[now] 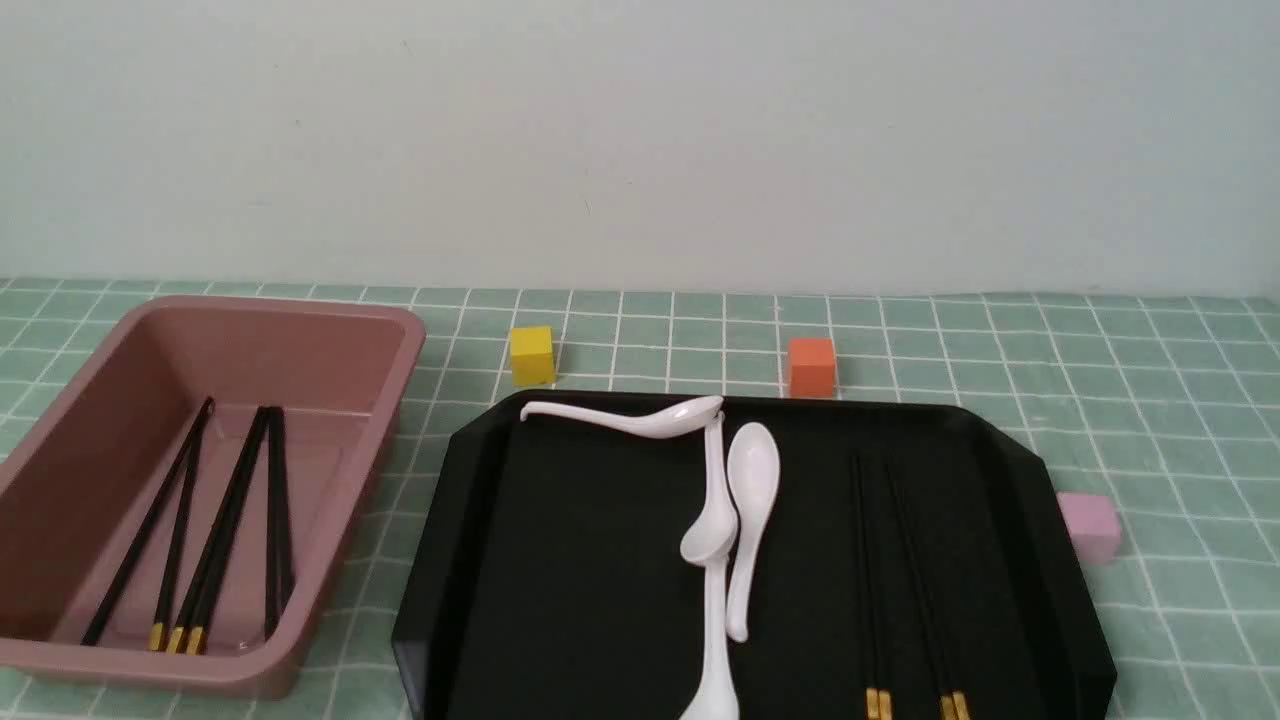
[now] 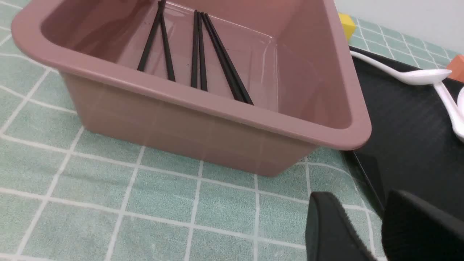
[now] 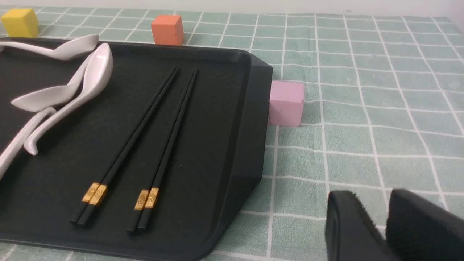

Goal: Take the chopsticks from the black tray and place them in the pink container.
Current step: 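Move the gripper over the chopsticks on the black tray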

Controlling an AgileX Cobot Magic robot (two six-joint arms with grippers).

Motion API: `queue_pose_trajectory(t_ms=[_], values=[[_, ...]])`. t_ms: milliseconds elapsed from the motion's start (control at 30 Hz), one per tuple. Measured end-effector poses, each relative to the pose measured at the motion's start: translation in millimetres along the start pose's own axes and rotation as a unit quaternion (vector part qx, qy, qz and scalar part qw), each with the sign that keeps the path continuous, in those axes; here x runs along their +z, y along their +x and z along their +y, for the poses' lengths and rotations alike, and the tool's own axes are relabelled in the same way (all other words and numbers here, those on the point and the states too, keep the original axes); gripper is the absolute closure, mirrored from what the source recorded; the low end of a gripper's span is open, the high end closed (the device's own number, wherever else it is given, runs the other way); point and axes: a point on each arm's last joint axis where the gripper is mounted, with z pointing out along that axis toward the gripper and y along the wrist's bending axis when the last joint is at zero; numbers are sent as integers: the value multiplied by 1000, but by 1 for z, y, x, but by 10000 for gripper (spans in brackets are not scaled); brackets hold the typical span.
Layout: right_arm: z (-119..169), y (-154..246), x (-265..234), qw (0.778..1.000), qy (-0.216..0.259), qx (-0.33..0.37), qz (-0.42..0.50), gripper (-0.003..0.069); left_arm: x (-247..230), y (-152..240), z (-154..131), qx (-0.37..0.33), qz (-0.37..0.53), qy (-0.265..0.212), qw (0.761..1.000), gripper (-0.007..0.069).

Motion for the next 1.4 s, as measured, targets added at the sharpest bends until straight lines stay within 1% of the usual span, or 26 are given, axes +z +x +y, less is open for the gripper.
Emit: queue_pose_trajectory(t_ms=[1333,1400], values=[[0,0,0,1000,1,-2,0,420,0,0,0,0,0,0,1000,386],[0,0,0,1000,-1,11,0,420,0,0,0,0,0,0,1000,386]])
